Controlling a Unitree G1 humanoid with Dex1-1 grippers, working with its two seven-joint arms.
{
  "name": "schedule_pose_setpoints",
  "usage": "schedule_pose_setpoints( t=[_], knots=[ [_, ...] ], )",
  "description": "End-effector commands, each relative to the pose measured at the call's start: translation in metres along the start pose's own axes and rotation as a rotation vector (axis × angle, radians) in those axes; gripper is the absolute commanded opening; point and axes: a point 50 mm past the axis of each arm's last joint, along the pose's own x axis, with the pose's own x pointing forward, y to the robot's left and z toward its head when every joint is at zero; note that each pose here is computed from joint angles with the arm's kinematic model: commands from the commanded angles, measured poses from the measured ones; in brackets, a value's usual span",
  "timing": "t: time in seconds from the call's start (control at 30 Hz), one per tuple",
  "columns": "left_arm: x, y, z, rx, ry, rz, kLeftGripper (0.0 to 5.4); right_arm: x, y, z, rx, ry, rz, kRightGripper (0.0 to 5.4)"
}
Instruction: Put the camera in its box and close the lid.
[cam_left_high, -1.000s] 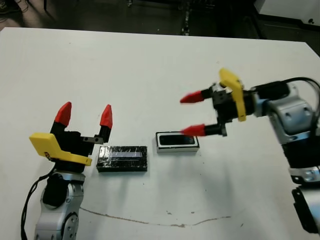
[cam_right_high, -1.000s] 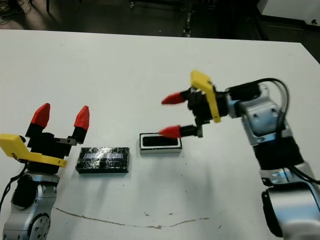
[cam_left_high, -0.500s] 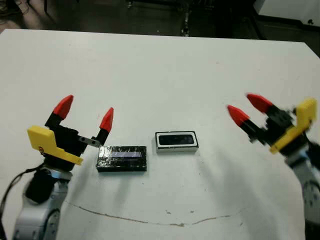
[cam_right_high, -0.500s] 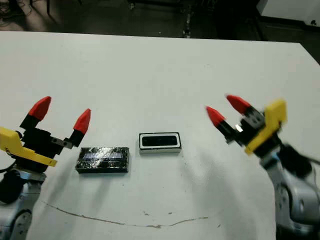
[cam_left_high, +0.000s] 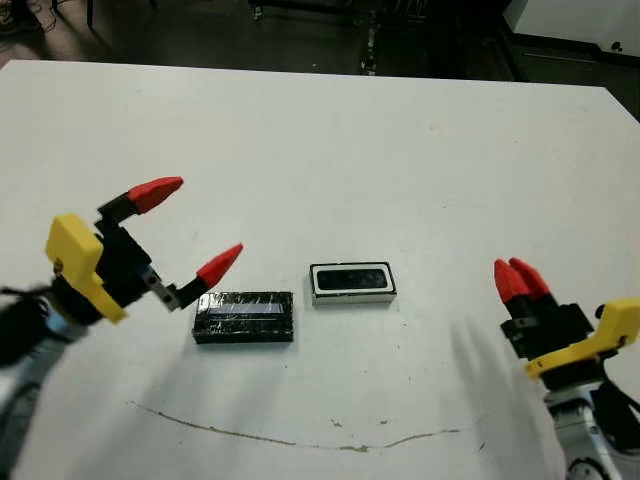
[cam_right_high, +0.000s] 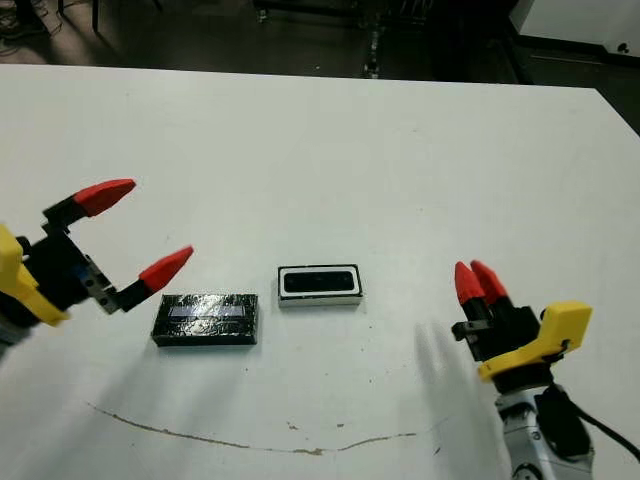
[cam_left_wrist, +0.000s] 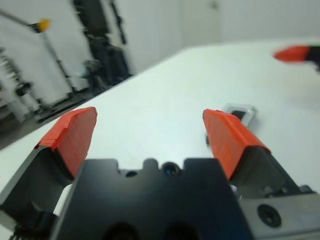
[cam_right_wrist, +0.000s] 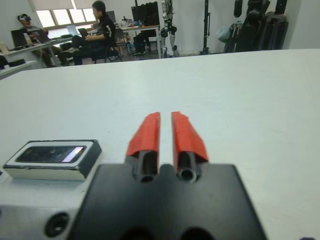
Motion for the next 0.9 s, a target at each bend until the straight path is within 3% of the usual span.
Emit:
schedule_pose_setpoints(
  t=[0.03,0.17,0.23,0.43,0.57,0.73,0.9],
  knots=[
    [0.003,0.019,0.003,0.021,0.062,-0.168,5.4,0.0,-0.001,-0.002,-0.012,0.004,-0.014,0.12],
    [0.009,0.038,0.004,0.028,0.134,-0.361,5.4,0.001,0.002,-0.003,-0.013,0.008,-0.022,0.01],
    [0.014,0.044,0.002,-0.02,0.154,-0.437,5.4,0.001,0.002,-0.004,-0.013,0.005,-0.019,0.01],
    [0.03,0.045,0.0,-0.002,0.239,-0.582,5.4,0.002,0.004,-0.004,-0.008,0.006,-0.023,0.01],
    [0.042,0.038,-0.012,-0.116,0.191,-0.648,5.4,0.002,0.006,-0.003,-0.018,0.007,-0.029,0.01],
    [0.05,0.019,-0.015,-0.255,0.152,-0.659,5.4,0.001,0.006,-0.003,-0.015,0.001,-0.018,0.01],
    [0.05,0.006,-0.02,-0.294,0.162,-0.634,5.4,0.001,0.006,-0.003,-0.02,0.0,-0.015,0.01]
  ],
)
